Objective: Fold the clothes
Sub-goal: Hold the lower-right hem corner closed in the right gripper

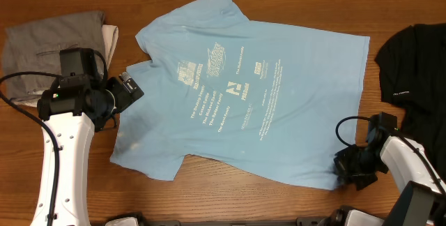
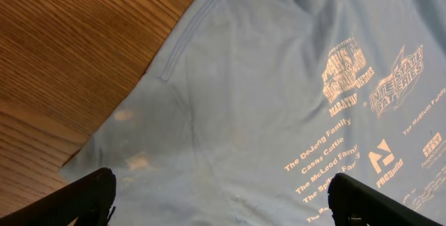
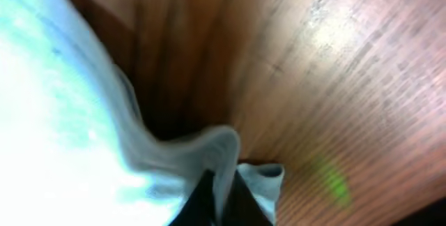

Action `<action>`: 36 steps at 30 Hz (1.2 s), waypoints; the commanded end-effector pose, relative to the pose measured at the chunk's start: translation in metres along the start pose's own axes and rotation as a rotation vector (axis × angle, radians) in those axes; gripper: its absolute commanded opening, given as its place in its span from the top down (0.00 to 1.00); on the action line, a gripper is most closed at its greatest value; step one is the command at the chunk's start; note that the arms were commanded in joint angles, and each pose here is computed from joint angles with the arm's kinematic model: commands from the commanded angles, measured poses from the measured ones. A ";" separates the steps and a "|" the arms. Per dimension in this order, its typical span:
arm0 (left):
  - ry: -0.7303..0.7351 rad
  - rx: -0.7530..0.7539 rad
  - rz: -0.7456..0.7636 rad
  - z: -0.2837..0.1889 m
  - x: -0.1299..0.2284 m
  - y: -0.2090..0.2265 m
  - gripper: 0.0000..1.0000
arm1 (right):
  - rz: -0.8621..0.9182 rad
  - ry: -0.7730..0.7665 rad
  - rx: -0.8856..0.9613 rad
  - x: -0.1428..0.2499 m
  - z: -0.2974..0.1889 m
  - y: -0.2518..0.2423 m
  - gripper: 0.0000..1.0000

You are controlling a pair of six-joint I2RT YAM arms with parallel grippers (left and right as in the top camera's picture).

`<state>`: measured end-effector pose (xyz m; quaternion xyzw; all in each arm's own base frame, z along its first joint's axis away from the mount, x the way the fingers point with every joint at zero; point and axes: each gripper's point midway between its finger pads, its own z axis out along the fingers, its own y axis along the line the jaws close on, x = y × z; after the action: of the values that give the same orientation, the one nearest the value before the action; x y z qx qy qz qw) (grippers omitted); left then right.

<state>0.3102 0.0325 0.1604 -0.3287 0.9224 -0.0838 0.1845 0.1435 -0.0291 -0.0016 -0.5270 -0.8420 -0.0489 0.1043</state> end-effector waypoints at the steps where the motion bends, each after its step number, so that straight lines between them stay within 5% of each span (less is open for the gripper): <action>1: 0.008 0.006 0.015 0.001 0.001 -0.003 0.00 | 0.002 0.002 0.005 0.000 0.003 -0.001 0.96; 26: -0.018 -0.005 0.016 0.001 -0.004 -0.002 0.00 | -0.082 0.047 -0.073 0.007 0.002 0.013 0.96; 35: 0.065 -0.144 0.000 -0.001 0.019 0.028 0.01 | -0.082 0.046 -0.070 0.007 0.002 0.012 0.96; 36: 0.076 -0.158 0.006 -0.002 0.022 0.031 0.41 | -0.082 0.046 -0.070 0.007 0.002 0.012 0.96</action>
<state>0.2825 0.0357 0.1503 -0.3378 0.9304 -0.0520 0.1321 0.1527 -0.0183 -0.0007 -0.4963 -0.8574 -0.0926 0.0999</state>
